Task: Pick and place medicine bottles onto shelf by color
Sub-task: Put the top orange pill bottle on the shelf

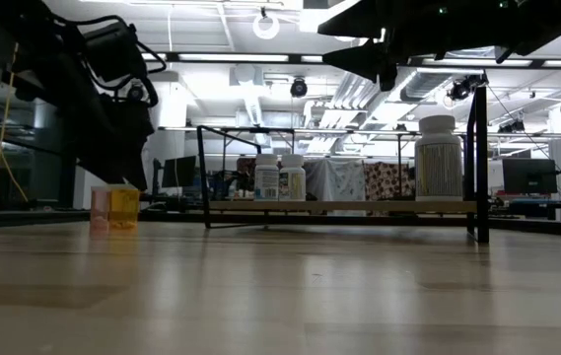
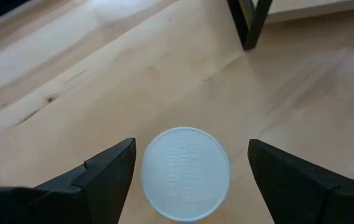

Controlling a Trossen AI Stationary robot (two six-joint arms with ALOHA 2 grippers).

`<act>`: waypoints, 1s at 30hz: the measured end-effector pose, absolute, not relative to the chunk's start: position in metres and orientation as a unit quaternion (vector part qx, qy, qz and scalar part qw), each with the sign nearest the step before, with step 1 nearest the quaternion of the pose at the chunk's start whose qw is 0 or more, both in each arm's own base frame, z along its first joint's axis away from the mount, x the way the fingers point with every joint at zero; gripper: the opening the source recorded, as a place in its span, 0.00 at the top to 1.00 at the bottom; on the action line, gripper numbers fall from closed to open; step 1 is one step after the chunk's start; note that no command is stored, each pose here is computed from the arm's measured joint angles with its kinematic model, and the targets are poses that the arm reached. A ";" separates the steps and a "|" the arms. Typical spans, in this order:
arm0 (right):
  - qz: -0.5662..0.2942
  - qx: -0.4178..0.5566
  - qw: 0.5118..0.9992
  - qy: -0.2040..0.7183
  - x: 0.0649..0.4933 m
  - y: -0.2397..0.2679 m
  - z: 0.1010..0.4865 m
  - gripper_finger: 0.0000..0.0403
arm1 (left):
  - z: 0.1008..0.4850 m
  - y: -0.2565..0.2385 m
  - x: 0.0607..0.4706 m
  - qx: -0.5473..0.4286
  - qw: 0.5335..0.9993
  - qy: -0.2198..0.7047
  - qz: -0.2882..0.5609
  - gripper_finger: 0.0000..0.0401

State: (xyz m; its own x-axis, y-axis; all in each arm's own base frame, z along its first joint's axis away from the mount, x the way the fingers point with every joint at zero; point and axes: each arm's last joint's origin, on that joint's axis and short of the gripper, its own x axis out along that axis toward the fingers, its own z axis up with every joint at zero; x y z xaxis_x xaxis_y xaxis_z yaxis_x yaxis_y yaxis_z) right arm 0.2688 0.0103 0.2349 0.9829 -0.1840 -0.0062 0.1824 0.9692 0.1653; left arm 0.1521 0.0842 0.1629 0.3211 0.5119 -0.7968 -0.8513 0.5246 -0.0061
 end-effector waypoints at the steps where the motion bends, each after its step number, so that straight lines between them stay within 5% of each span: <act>1: -0.092 0.083 0.992 -0.005 0.269 0.010 0.235 0.33 | 0.163 0.084 0.152 -0.221 0.782 0.390 0.433 0.26; 22: -0.108 0.088 0.990 -0.006 0.269 0.009 0.235 0.33 | 0.161 0.083 0.149 -0.219 0.770 0.399 0.446 0.26; 30: -0.108 0.088 0.990 -0.006 0.269 0.009 0.235 0.33 | 0.161 0.083 0.149 -0.219 0.770 0.400 0.446 0.37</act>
State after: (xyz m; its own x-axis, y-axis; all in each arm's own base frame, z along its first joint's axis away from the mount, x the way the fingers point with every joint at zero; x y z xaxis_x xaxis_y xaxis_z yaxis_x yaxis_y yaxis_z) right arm 0.2686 0.0094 0.2348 0.9768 -0.2142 -0.0068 0.2121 0.9613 0.1758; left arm 0.1489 0.0832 0.1611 0.2826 0.5123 -0.8110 -0.8624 0.5059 0.0191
